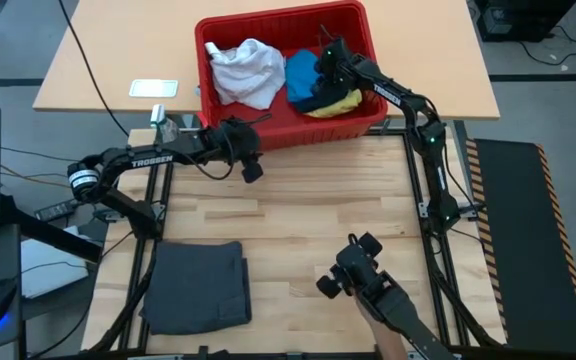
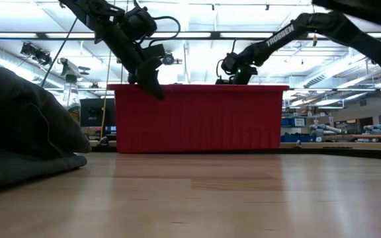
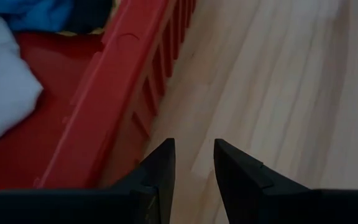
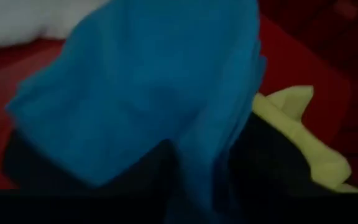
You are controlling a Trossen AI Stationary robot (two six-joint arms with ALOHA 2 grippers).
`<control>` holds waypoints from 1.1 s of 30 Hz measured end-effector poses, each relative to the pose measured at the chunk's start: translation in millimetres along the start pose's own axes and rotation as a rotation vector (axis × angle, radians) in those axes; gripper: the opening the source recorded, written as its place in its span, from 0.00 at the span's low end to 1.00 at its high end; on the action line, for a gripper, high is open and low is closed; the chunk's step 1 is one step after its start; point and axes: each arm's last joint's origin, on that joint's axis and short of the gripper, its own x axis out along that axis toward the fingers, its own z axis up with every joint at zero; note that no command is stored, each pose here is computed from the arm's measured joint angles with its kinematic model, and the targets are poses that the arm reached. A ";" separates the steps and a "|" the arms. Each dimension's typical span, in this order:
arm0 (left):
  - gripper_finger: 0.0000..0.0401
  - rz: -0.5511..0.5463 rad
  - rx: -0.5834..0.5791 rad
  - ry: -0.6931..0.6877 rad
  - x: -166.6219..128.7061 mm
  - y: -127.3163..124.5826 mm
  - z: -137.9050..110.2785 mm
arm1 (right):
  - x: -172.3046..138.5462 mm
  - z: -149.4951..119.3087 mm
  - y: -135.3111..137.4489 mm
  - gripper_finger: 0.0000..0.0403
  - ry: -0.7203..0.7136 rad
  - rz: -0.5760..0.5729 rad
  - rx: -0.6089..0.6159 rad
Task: Fold laundry
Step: Remove the light blue shorts from the red bin
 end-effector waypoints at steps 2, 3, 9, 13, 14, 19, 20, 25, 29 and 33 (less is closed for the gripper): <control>0.29 0.027 -0.015 -0.008 -0.1 0.3 1.1 | -9.9 1.9 0.5 0.17 0.000 0.040 -0.017; 0.29 0.048 -0.031 -0.014 -0.1 0.6 1.9 | -17.2 4.0 0.8 0.09 -0.010 0.069 -0.026; 0.29 0.176 -0.064 -0.056 -2.0 -6.4 6.6 | -74.0 23.6 8.0 0.08 -0.113 0.194 0.040; 0.29 0.255 -0.052 -0.134 -11.2 -12.9 13.7 | -115.5 33.7 22.3 0.03 -0.190 0.352 0.003; 0.29 0.275 -0.059 -0.170 -16.1 -13.0 17.3 | -125.7 36.2 26.9 0.02 -0.214 0.393 -0.012; 0.31 0.309 -0.071 -0.340 -31.6 -10.1 34.3 | -177.8 46.1 53.6 0.03 -0.347 0.592 -0.119; 0.33 0.315 -0.061 -0.362 -32.2 -10.2 36.5 | -188.5 47.3 60.1 0.03 -0.372 0.635 -0.142; 0.45 0.302 -0.006 -0.441 -37.8 -22.2 44.5 | -229.2 48.3 100.5 0.03 -0.432 0.749 -0.241; 0.56 0.287 0.038 -0.495 -42.9 -36.1 49.7 | -251.7 45.2 131.3 0.03 -0.448 0.813 -0.302; 0.65 0.363 0.029 -0.515 -49.1 -50.9 52.0 | -267.2 33.0 161.4 0.03 -0.381 0.889 -0.364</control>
